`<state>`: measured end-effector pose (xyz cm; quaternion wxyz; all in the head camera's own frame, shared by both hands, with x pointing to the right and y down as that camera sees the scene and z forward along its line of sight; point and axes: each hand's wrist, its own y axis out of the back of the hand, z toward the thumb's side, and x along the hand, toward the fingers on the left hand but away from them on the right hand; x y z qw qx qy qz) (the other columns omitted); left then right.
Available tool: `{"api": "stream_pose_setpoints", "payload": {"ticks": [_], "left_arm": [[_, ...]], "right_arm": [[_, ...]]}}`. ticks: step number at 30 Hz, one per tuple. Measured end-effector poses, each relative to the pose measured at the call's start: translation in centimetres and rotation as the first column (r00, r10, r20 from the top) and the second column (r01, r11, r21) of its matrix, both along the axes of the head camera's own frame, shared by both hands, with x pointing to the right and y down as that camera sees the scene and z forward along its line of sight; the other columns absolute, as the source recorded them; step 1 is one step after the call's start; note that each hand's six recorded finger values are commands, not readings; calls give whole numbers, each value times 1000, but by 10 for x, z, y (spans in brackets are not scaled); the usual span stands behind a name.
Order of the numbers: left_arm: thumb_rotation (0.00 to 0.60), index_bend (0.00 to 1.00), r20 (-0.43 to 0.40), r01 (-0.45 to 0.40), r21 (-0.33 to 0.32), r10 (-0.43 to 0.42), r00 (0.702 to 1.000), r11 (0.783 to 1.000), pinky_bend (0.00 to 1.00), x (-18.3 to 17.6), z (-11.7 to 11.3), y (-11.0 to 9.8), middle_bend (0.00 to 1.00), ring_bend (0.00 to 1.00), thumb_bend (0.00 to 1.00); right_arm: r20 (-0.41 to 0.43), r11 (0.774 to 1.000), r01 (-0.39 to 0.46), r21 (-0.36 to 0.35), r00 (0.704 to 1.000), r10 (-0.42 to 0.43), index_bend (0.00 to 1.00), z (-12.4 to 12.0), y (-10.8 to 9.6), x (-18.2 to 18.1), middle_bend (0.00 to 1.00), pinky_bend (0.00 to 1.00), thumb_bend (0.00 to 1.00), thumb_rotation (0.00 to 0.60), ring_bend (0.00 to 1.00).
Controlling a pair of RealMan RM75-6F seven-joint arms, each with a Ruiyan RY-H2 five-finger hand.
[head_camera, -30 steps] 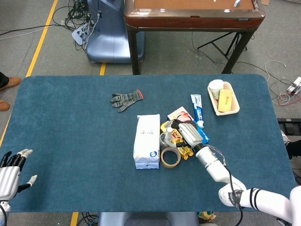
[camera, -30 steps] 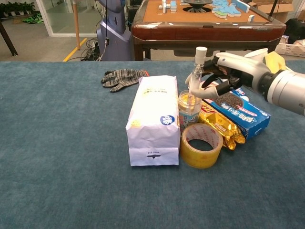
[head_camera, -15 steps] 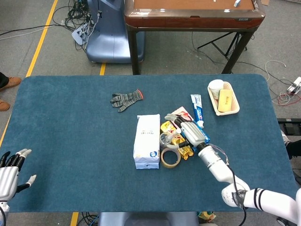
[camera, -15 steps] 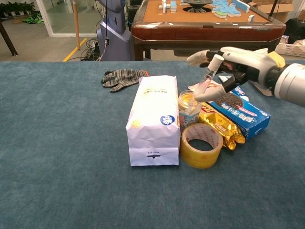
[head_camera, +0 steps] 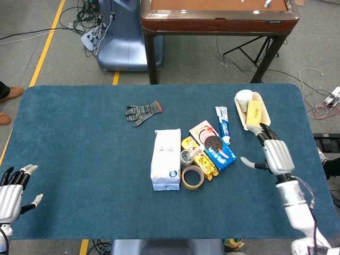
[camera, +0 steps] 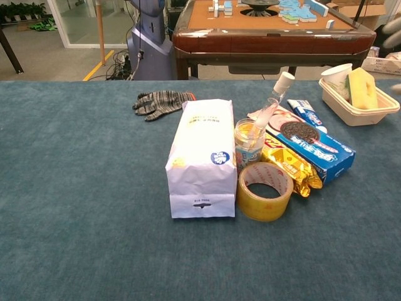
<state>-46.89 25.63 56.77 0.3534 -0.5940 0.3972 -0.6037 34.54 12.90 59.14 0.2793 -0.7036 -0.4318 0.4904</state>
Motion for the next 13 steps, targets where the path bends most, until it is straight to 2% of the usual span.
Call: {"api": "stream_pose_setpoints", "payload": {"ticks": [5, 10, 13], "left_arm": [[600, 163, -9, -13, 1, 13, 1000, 1000, 47, 7, 2, -3, 152, 193, 254], [600, 163, -30, -12, 9, 12, 999, 1000, 47, 10, 0, -8, 152, 193, 254], [600, 163, -28, -18, 8, 18, 999, 1000, 47, 11, 0, -9, 152, 193, 254]], "right_arm": [[-129, 997, -54, -49, 990, 48, 223, -17, 29, 38, 221, 147, 260, 600, 88], [-166, 991, -119, -57, 980, 108, 243, -28, 48, 59, 221, 147, 260, 600, 89], [-167, 992, -121, -46, 979, 112, 259, -32, 52, 61, 223, 147, 260, 600, 89]]}}
